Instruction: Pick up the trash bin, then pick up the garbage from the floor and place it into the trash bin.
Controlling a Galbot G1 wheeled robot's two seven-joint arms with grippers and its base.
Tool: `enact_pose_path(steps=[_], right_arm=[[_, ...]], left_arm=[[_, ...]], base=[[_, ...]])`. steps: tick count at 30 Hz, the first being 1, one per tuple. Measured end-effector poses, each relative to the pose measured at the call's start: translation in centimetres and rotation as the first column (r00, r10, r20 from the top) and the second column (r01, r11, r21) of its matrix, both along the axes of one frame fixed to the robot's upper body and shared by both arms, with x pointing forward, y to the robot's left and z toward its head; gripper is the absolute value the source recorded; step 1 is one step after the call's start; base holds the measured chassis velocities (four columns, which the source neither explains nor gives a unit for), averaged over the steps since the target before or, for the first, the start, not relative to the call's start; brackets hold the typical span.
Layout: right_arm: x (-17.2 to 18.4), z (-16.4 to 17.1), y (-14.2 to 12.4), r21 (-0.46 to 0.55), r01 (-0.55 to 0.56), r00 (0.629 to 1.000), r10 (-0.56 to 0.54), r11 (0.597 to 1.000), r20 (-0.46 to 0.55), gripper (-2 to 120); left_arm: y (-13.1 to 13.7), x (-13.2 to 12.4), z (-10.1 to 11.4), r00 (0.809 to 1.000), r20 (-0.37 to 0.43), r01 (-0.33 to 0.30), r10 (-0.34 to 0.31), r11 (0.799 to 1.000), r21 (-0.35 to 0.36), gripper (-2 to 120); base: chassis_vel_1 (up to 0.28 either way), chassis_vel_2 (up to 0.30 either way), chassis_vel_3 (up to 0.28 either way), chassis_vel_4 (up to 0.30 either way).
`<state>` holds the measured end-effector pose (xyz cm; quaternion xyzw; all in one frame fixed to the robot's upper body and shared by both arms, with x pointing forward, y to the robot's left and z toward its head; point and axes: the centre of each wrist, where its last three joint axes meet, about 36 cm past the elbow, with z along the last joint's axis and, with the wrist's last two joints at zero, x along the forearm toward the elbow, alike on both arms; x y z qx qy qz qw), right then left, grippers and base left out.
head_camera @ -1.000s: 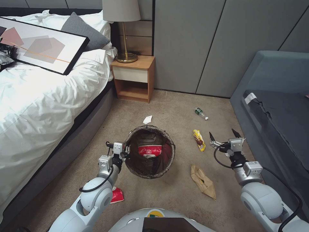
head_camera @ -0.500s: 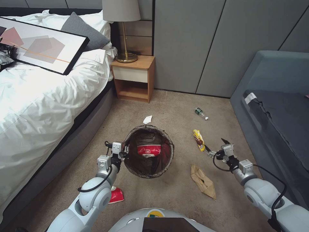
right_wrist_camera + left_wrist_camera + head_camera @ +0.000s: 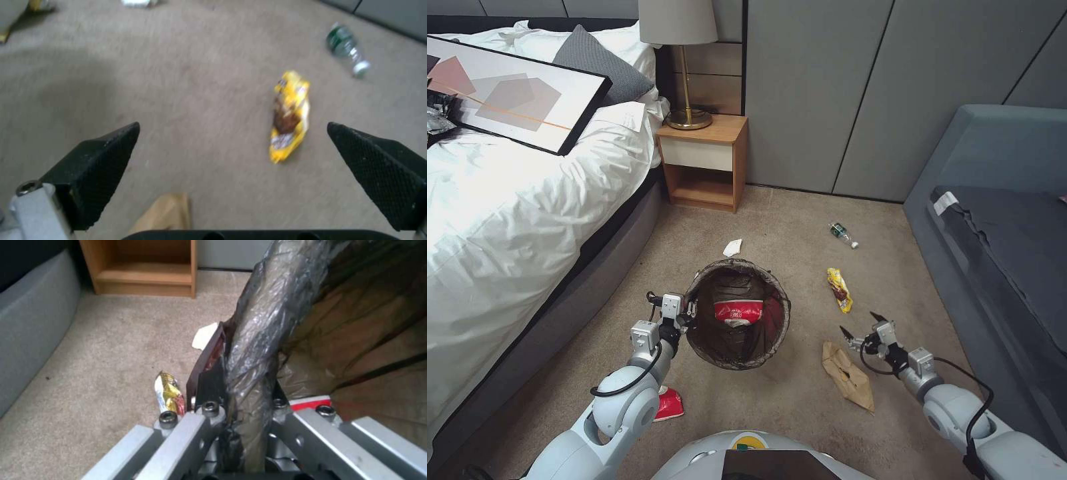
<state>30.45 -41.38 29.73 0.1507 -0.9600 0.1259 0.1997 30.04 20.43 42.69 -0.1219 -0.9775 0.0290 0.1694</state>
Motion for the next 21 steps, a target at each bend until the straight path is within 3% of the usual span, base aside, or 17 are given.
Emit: enact_pose_path(steps=[11,21], right_arm=[[-1.3,-3.7,0.9,0.003,-0.019,0.996,0.019,1.000,-0.085,100],[-1.8,-4.4,1.3,0.001,-0.028,0.994,0.028,1.000,-0.104,100]], left_arm=[[0.2,-0.1,-0.1,1.000,-0.001,-0.007,0.007,1.000,0.002,3],[0.2,0.0,-0.1,1.000,0.000,-0.007,0.007,1.000,0.002,3]], base=[[0.000,0.000,0.000,0.000],[0.000,0.000,0.000,0.000]])
